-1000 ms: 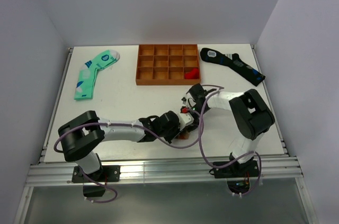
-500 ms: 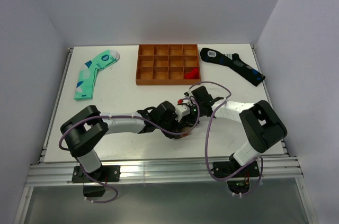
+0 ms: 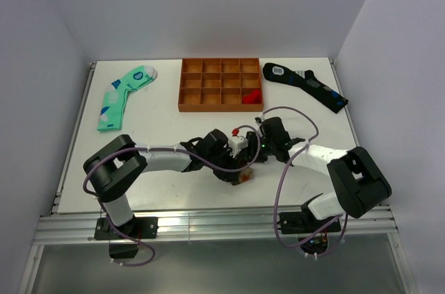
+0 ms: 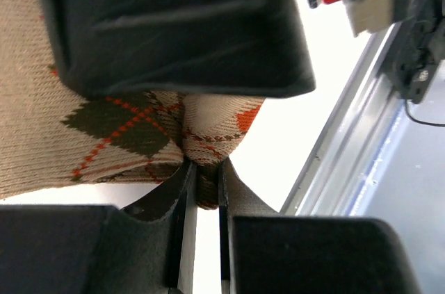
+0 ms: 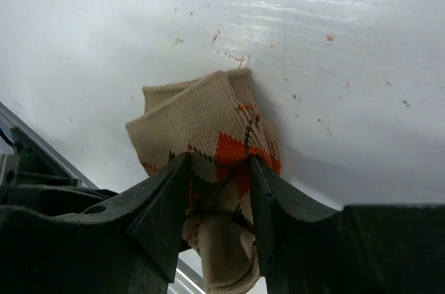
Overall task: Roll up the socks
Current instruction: Roll the sock at the center of the board.
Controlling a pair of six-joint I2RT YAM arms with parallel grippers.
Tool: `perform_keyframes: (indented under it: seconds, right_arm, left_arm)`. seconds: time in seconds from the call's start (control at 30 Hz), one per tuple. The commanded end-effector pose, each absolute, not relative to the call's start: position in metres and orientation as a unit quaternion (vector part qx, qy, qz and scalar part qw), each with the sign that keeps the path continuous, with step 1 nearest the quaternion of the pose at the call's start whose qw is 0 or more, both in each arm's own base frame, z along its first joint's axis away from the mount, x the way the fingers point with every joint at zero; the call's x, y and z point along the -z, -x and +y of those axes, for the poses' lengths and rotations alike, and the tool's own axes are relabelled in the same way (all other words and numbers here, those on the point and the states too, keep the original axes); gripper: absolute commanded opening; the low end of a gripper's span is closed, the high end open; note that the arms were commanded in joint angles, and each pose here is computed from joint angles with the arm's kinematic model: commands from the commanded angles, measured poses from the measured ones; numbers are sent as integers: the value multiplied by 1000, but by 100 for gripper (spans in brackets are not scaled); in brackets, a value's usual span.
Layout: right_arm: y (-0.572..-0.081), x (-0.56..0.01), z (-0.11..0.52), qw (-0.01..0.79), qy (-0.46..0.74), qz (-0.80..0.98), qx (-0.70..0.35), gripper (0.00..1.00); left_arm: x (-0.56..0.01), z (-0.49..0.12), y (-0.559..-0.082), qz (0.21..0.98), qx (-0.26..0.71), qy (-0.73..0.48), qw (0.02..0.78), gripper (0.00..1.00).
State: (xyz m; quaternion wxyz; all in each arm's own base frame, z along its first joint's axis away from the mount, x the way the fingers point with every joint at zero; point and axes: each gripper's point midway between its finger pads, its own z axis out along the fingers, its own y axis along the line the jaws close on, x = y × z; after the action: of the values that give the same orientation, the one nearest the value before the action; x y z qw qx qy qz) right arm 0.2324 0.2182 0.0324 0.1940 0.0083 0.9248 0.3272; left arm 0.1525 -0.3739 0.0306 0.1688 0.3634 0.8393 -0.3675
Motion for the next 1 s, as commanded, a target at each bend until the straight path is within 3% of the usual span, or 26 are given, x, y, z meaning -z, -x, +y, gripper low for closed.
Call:
perform_keyframes:
  seconds: [0.0, 0.47, 0.97]
  right_arm:
    - [-266, -48, 211, 276, -38, 904, -324, 47]
    - [-267, -112, 229, 374, -10, 802, -466, 54]
    - [-239, -104, 173, 456, -139, 758, -445, 54]
  left_arm:
    - [-8, -350, -113, 858, 376, -347, 50, 0]
    - [-12, -346, -112, 867, 382, -319, 19, 0]
    - [-17, -349, -117, 874, 385, -295, -20, 0]
